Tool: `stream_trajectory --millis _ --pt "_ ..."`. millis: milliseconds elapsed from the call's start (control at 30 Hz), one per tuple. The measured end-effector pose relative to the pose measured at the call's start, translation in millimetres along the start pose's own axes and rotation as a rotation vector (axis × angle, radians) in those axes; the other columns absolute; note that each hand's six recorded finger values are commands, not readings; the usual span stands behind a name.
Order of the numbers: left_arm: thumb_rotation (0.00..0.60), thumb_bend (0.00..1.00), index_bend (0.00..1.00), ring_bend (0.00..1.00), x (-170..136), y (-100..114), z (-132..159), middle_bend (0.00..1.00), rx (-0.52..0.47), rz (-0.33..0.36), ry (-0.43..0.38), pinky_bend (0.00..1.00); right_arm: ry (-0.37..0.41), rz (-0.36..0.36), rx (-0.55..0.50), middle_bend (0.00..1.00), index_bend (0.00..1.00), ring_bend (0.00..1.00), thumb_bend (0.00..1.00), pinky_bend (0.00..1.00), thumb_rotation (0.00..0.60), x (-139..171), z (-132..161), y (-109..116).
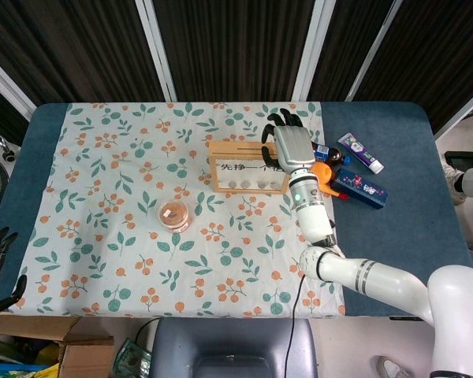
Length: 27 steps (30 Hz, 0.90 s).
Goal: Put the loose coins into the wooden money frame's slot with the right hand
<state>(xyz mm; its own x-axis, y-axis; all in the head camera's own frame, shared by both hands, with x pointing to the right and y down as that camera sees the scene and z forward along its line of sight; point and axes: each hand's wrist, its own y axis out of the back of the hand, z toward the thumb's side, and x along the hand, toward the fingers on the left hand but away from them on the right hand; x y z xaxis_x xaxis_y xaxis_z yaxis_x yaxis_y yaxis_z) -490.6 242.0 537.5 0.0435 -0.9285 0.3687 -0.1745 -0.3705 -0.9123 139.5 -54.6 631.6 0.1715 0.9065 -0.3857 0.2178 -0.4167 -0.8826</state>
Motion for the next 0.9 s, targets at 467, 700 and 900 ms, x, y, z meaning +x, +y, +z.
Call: stream_trajectory --millis 467,700,900 --pt "0.600 0.45 0.00 0.00 -1 -1 3 0.00 0.010 0.002 -0.001 0.00 0.080 -0.018 -0.041 0.21 0.48 0.02 0.53 0.18 0.600 99 -61 3" --pt "0.600 0.45 0.00 0.00 -2 -3 5 0.00 0.011 -0.003 -0.008 0.00 0.092 0.067 -0.008 0.20 0.49 0.00 0.53 0.12 0.600 183 -125 -39" --pt "0.600 0.45 0.00 0.00 -2 -2 4 0.00 0.008 -0.002 -0.007 0.00 0.059 0.099 0.086 0.20 0.49 0.00 0.53 0.10 0.600 182 -151 -70"
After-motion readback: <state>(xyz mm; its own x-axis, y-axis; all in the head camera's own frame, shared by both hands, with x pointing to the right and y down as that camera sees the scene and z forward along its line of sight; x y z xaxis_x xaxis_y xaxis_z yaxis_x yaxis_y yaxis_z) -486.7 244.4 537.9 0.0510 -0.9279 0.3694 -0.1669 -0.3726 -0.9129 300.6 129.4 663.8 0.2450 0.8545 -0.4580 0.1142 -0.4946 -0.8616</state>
